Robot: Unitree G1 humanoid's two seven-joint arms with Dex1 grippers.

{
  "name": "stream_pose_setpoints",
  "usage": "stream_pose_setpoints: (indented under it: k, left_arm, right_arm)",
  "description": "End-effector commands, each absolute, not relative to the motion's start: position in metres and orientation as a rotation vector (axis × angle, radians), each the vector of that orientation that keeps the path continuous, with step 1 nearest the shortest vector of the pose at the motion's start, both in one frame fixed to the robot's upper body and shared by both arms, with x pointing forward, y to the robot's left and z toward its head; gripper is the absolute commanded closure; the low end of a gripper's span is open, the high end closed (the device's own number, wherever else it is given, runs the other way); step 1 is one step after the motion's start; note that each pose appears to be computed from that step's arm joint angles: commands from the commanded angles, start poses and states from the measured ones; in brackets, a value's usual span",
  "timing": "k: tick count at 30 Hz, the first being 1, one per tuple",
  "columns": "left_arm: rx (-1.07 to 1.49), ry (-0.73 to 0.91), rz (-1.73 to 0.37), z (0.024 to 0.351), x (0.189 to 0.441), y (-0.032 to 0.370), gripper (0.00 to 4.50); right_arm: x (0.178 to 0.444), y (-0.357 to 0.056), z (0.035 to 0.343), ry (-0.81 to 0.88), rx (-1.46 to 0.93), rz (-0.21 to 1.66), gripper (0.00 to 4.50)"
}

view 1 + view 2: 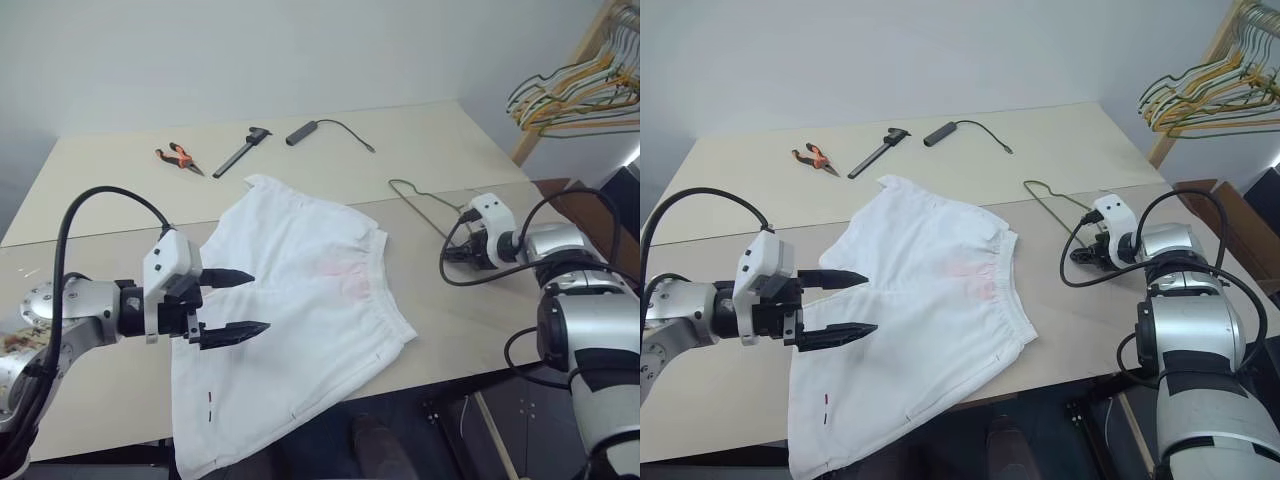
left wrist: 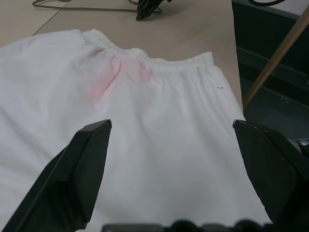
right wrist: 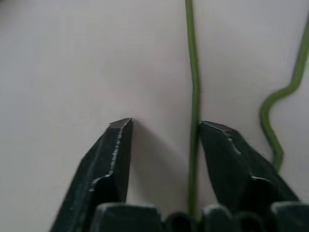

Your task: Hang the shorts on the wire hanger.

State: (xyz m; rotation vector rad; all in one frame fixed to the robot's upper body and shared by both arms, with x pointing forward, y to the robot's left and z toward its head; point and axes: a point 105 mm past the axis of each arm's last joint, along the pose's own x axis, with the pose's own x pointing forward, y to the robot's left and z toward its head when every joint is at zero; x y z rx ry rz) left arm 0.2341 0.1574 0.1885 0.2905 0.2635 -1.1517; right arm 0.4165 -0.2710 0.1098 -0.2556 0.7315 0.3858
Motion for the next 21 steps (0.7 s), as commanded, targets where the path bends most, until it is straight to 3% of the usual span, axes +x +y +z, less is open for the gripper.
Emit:
stream_pose_setpoints:
  k: [1, 4, 12, 21]
  left_arm:
    - [0.329, 0.205, -1.162, 0.199, 0.232, 0.152, 0.13]
    - [0.325, 0.183, -1.156, 0.2, 0.234, 0.149, 0.13]
    - [0.249, 0.098, -1.08, 0.203, 0.252, 0.143, 0.13]
    - [-0.14, -0.012, -0.952, 0.218, 0.283, 0.127, 0.13]
  right_arm:
    - [0.411, -0.281, 0.1, 0.777, -0.289, 0.355, 3.35]
    - [0.411, -0.283, 0.098, 0.778, -0.306, 0.339, 4.44]
    - [0.428, -0.272, 0.131, 0.593, -0.176, 0.337, 4.44]
    - [0.428, -0.24, 0.183, 0.314, -0.005, 0.439, 4.44]
